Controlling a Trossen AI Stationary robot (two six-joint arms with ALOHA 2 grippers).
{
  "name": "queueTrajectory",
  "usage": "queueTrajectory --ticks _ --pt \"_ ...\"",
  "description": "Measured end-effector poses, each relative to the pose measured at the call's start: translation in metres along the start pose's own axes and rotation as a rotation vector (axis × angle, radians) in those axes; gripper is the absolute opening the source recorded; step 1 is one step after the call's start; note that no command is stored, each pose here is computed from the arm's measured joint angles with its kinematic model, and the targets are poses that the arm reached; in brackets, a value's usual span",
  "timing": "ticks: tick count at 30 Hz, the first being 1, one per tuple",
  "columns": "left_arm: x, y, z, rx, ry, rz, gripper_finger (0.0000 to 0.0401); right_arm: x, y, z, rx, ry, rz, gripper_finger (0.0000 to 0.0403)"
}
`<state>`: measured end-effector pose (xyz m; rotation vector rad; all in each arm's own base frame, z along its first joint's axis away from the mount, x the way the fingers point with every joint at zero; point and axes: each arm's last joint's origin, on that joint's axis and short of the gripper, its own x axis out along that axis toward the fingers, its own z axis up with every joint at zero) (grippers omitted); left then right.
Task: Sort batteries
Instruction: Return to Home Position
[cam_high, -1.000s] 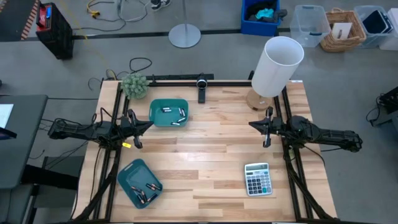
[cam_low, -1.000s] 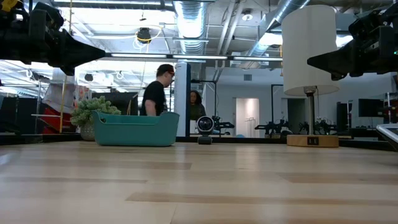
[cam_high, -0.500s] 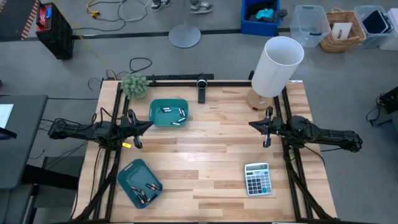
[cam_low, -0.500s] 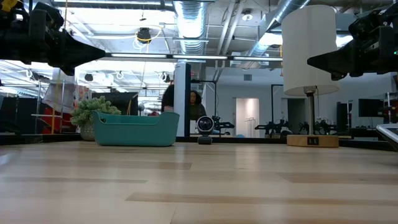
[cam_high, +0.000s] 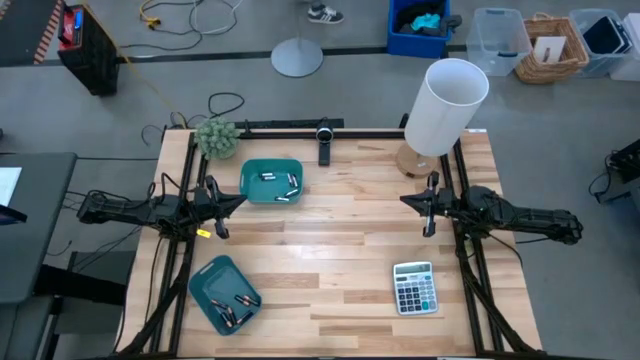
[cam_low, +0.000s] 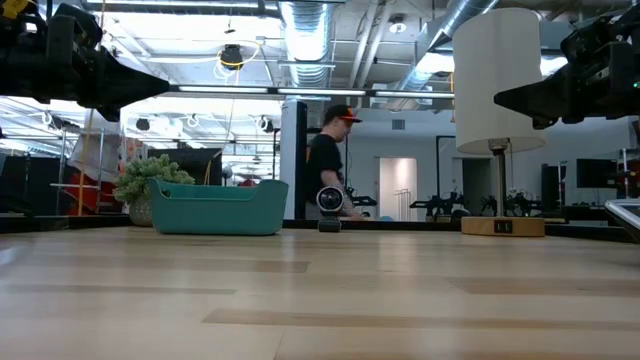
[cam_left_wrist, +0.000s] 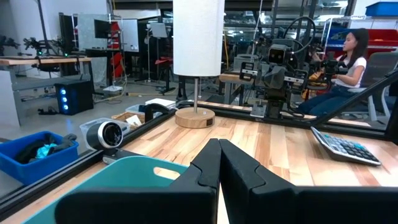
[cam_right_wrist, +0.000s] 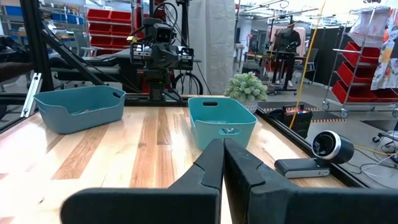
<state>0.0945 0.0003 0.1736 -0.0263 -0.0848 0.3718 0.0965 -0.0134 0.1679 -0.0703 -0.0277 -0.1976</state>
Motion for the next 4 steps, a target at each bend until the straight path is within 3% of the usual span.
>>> queueTrajectory --ticks 4 --pt "0.0 0.0 0.0 0.0 0.0 0.0 0.0 0.0 0.0 0.0 0.0 0.0 0.0 0.0029"
